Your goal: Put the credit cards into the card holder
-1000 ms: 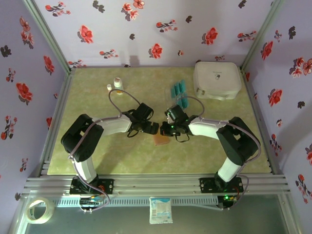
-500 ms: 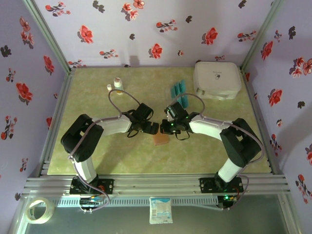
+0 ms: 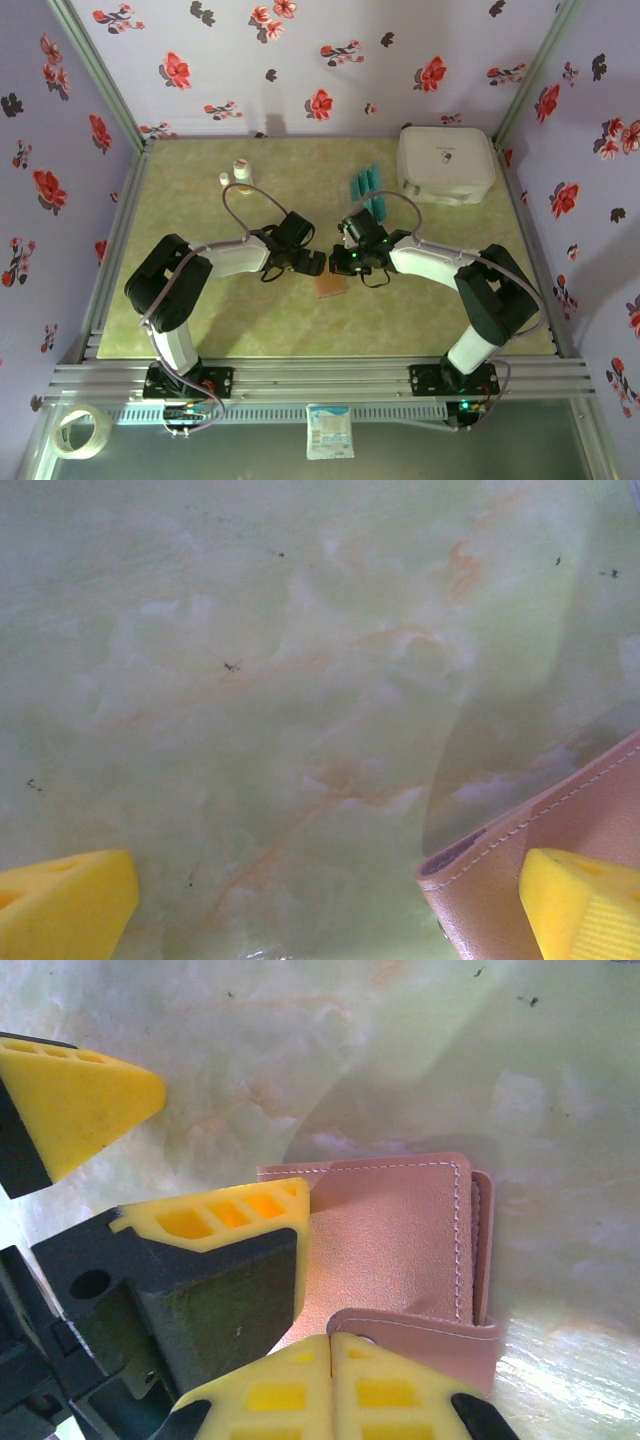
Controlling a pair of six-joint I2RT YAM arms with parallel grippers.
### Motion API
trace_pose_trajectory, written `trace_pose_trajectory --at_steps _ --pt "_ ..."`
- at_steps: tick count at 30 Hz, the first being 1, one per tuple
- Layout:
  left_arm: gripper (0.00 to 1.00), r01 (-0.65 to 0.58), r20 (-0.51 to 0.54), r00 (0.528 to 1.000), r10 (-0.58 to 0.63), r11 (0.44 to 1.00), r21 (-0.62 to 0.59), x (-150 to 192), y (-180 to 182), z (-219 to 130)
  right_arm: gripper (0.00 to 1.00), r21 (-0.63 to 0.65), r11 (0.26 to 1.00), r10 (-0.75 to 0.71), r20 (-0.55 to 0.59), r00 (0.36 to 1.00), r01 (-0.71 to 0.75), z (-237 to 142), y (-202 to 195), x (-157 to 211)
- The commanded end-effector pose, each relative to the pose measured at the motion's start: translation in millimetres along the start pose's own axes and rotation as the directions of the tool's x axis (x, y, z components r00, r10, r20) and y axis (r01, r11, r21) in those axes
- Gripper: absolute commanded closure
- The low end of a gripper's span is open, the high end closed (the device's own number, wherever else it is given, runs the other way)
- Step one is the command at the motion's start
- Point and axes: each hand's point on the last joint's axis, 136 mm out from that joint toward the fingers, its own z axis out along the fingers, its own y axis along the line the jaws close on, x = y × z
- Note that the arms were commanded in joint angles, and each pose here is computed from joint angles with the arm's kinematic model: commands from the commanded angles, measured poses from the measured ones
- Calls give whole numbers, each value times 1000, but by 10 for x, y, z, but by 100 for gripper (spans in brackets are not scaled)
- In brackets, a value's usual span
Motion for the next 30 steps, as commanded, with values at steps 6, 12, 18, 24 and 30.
trace_pose_trajectory --at_steps 6,12,18,24,30 --pt "0 0 -95 995 -2 1000 -27 322 101 225 100 -34 999 -1 -26 1000 0 52 33 89" --pt "0 -2 -96 995 -1 1000 -28 324 104 228 100 -24 1000 5 -48 999 -7 128 -23 173" --pt "0 0 -96 995 -3 1000 -29 322 104 228 100 -19 1000 9 -51 999 -10 168 -53 184" --pt "0 -1 -98 995 -2 1000 -30 329 105 225 100 -2 1000 16 -62 998 -16 203 -124 234" --pt "0 -3 -99 995 0 1000 -30 332 105 228 100 8 1000 31 -69 997 -30 223 -197 306"
